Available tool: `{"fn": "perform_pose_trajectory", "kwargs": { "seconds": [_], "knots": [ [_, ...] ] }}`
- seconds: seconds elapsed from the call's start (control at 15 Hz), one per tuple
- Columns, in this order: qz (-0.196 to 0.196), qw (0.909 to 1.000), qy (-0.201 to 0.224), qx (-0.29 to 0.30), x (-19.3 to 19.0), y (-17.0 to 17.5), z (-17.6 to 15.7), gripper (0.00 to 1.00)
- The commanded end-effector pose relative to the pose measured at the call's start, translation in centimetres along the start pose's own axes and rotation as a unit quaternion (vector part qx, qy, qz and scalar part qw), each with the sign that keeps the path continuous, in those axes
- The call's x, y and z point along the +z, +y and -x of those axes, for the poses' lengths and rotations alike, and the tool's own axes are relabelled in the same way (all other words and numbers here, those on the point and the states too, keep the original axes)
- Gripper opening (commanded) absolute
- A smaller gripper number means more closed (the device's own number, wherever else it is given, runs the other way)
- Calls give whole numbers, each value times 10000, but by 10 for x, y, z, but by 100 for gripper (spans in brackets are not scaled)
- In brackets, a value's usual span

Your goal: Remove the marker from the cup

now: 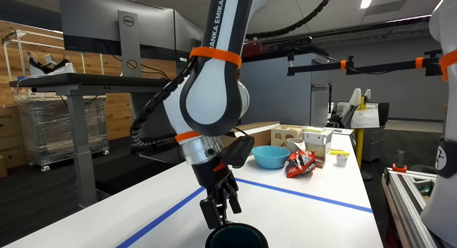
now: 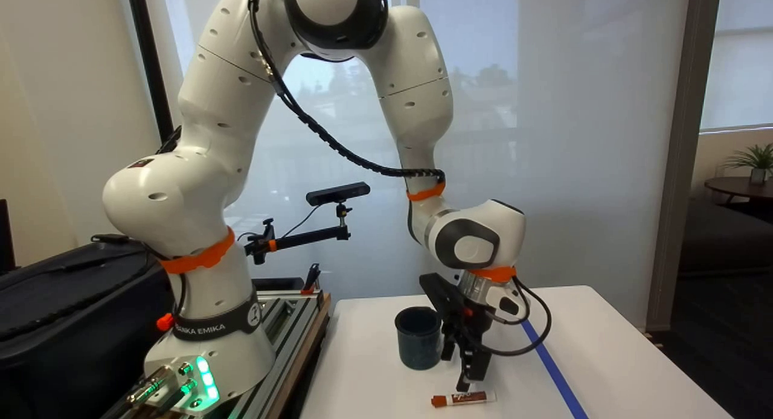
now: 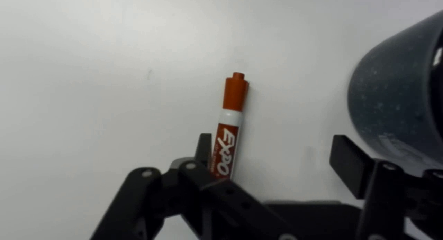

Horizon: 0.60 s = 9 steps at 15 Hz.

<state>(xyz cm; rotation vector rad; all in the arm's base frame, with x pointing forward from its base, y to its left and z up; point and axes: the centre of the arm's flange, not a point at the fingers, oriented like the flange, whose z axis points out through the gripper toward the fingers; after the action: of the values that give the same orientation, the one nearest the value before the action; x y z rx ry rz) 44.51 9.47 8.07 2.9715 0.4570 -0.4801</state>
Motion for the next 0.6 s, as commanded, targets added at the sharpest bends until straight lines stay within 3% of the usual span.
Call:
{"fn": "perform_pose_trajectory", "kwargs": {
  "seconds": [0.0, 0.4, 0.47, 0.53],
  "knots": [
    [129, 9993, 244, 233, -59, -3, 60, 100],
    [101, 9916, 905, 917, -97, 7, 142, 100],
    [54, 9958, 592, 701, -74, 8, 86, 100],
    [44, 9947, 672, 779, -78, 8, 99, 100]
  ]
}}
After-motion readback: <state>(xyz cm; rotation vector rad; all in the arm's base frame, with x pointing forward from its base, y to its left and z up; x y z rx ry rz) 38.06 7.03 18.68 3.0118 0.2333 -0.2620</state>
